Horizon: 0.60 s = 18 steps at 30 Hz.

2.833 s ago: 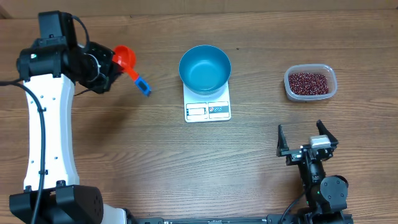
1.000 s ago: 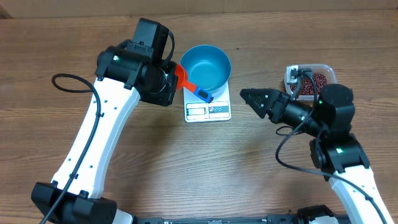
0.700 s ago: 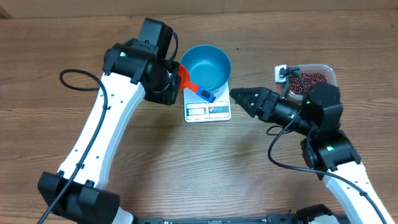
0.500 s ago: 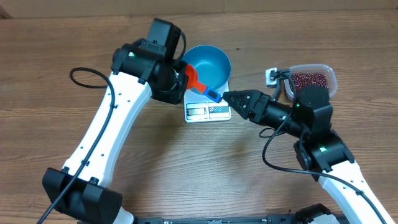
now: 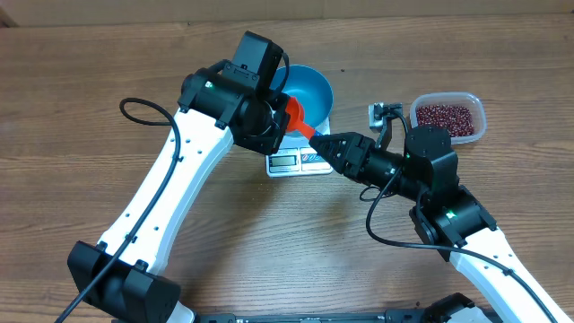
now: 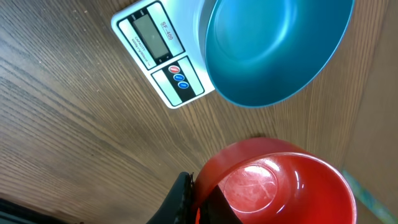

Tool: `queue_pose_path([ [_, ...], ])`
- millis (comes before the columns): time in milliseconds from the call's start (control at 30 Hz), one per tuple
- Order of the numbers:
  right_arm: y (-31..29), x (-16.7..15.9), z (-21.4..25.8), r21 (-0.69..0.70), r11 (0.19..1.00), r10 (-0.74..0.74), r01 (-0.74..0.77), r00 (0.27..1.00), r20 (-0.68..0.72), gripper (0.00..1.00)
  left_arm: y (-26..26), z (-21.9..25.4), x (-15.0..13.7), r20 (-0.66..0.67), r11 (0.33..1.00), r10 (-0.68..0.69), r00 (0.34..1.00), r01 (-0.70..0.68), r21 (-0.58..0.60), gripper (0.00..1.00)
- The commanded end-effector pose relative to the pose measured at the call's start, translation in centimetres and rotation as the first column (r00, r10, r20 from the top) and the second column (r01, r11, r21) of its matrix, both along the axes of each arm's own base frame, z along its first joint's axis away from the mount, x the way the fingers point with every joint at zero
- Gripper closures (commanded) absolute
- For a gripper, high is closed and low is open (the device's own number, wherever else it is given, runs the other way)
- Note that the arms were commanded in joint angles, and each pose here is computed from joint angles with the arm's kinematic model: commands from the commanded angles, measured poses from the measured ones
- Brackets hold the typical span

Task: Scoop item into bowl and weigh 150g on scale
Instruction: 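Grasp the scoop's blue handle with the right gripper beside the left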

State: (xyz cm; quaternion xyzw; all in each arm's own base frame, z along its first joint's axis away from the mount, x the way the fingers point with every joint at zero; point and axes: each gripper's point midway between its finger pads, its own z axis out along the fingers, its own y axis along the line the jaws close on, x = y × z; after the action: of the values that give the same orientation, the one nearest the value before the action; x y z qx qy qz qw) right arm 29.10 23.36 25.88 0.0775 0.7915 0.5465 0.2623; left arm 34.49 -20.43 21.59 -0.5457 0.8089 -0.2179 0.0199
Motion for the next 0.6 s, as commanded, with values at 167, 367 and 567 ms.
queue_pose_path([
  [167, 0.10, 0.40, 1.20, 0.013, 1.000, -0.016, 0.015, 0.999, 0.029, 0.66, -1.19, -0.17, -0.50, -0.038, 0.999, -0.010, 0.999, 0.008, -0.052, 0.96],
  [367, 0.09, 0.42, 1.21, 0.013, 1.000, -0.016, 0.016, 0.999, 0.030, 0.73, -1.30, -0.15, -0.58, -0.041, 0.998, -0.015, 0.999, 0.013, -0.057, 0.96],
  [567, 0.02, 0.51, 1.18, 0.011, 1.000, -0.023, 0.022, 0.999, 0.030, 0.83, -1.60, -0.08, -0.83, -0.041, 0.997, -0.049, 0.998, 0.046, -0.069, 0.96],
])
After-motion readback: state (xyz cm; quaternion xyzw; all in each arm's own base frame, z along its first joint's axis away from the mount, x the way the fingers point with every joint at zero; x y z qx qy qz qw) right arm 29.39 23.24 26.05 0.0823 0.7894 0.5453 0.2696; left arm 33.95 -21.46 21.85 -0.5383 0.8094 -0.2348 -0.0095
